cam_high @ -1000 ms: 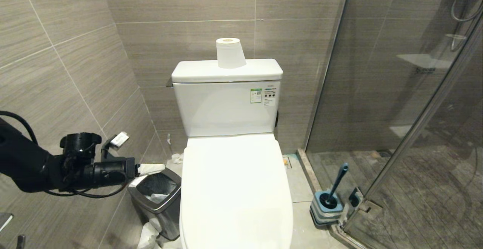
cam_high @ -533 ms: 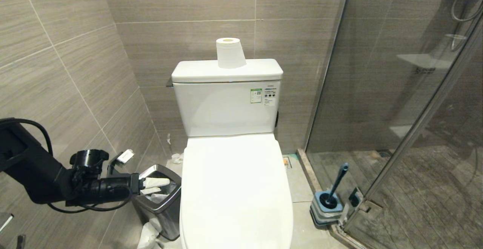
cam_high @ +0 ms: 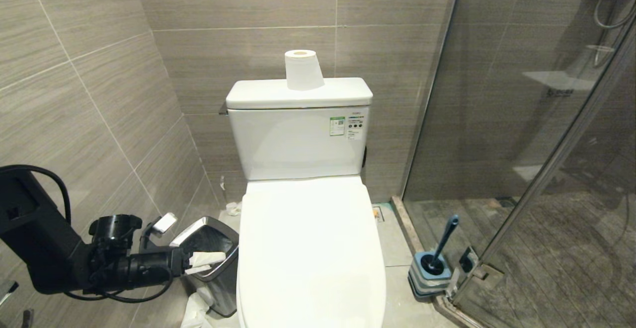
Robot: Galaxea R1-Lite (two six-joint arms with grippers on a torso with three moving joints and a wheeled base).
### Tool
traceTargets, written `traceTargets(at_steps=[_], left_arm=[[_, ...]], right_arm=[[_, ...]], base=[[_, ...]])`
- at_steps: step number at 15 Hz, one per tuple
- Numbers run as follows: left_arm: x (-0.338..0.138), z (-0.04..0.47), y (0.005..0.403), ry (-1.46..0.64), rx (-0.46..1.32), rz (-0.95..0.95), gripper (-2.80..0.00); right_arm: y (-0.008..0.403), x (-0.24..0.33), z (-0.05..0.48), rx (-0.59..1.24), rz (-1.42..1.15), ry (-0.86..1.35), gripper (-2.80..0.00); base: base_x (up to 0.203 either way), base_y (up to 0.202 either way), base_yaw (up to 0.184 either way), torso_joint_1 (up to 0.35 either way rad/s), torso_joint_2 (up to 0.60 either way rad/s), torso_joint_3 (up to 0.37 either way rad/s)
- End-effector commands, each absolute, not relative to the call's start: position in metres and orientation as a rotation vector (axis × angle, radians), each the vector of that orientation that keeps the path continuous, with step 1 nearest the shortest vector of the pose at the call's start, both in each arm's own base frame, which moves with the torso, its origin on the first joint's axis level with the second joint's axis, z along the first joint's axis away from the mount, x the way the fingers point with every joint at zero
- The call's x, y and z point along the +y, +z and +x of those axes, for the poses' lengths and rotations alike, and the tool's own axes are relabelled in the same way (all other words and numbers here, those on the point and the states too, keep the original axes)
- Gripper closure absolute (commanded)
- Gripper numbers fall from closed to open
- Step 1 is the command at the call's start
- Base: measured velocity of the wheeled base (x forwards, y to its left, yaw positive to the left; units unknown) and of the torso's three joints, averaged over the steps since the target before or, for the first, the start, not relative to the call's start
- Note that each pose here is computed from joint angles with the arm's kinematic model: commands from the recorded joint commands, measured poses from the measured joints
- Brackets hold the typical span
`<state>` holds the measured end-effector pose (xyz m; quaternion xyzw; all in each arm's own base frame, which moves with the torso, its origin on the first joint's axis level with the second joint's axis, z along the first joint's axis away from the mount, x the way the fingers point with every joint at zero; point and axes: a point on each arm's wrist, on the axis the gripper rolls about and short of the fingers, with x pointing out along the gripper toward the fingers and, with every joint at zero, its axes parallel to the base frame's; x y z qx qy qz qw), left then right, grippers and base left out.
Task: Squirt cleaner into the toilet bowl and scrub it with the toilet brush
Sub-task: Use the left hand to lift the toilet lid slightly
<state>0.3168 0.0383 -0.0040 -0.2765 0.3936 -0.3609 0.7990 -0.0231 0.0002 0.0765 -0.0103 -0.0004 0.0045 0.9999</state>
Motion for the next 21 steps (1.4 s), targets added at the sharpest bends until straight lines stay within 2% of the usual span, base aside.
traceTargets(at_steps=[1, 11, 21], left_arm=[[0.039, 0.318, -0.004, -0.781, 0.818, -0.577, -2.8], [0.077, 0.311, -0.007, -0.752, 0.757, -0.68, -2.8], [0.068, 0.31, -0.003, -0.753, 0.795, -0.727, -2.8]], right_arm=[[0.076, 0.0, -0.023, 0.0, -0.021, 0.009, 0.0], [0.077, 0.0, -0.023, 0.001, -0.021, 0.009, 0.0], [0.076, 0.0, -0.023, 0.0, -0.021, 0.009, 0.0]], base=[[0.0, 0.0, 0.0, 0.0, 0.0, 0.0], [0.0, 0.0, 0.0, 0.0, 0.0, 0.0], [0.0, 0.0, 0.0, 0.0, 0.0, 0.0]])
